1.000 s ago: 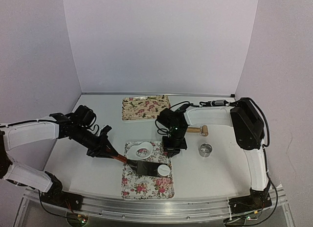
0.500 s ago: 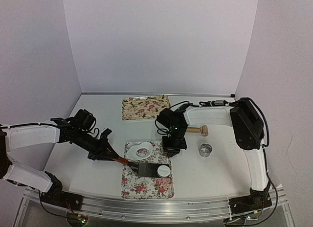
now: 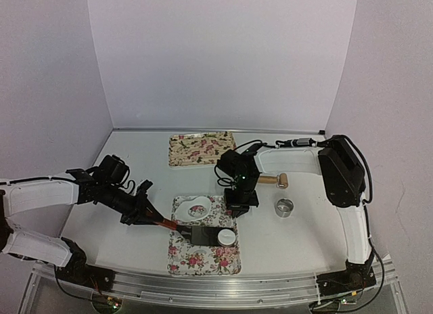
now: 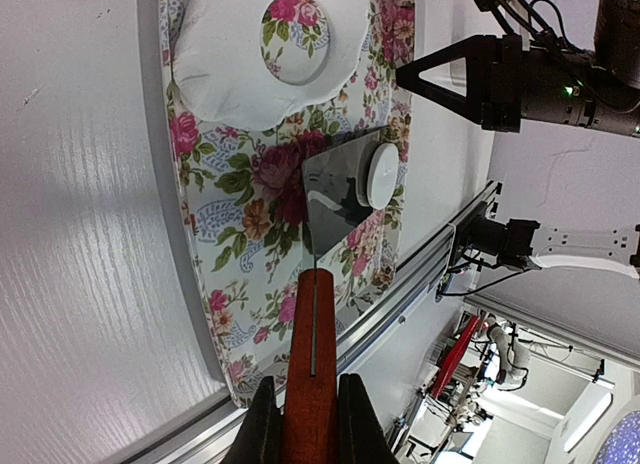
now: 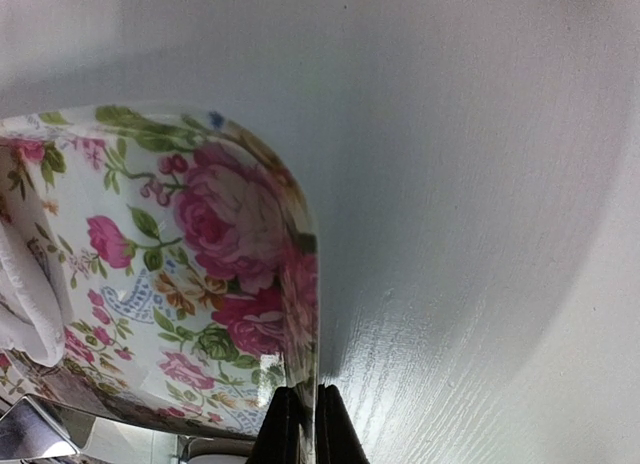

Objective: Roll out the dumpling wrappers from the dough

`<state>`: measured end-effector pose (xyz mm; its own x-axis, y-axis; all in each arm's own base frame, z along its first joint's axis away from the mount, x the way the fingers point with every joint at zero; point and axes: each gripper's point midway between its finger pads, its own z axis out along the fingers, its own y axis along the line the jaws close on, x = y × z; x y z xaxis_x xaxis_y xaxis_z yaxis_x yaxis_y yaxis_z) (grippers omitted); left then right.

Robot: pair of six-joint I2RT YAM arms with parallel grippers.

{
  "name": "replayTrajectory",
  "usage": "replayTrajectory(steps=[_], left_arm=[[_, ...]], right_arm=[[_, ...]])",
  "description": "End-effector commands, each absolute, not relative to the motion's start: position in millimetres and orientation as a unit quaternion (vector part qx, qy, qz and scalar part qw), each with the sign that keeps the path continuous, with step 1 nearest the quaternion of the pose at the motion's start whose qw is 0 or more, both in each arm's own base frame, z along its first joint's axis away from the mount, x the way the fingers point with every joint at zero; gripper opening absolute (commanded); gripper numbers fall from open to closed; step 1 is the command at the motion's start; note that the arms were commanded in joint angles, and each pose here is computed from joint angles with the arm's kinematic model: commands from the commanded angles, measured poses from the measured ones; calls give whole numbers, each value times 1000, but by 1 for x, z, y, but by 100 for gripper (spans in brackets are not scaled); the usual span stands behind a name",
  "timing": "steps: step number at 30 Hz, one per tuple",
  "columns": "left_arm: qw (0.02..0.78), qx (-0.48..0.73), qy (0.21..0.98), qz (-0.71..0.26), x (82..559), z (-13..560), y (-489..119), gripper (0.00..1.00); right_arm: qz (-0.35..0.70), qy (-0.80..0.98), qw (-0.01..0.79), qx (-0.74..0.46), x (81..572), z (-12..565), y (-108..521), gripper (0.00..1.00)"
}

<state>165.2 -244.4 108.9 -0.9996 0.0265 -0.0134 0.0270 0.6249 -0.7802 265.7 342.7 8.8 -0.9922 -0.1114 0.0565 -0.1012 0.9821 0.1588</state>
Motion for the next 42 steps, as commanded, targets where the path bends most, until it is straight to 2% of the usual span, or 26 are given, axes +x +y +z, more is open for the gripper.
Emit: replayTrajectory(steps=[1, 9, 15, 30, 37, 42], left_arm=[[16, 28, 885, -465, 163, 126, -249, 0], [26, 29, 876, -481, 158, 137, -248, 0], [36, 26, 871, -490, 156, 148, -246, 0], [44, -1, 880, -473, 146, 161, -226, 0], [49, -8, 879, -475, 148, 170, -222, 0], [59, -13, 878, -474, 157, 182, -219, 0]], right_arm=[[-18, -995, 59, 73, 248, -16, 326, 2], [-15, -995, 57, 75, 249, -15, 325, 2], [-14, -996, 50, 77, 252, -11, 325, 7], [-28, -996, 14, 82, 267, 17, 334, 35], [-38, -994, -22, 104, 282, 53, 341, 52], [-45, -991, -53, 112, 293, 87, 338, 60]])
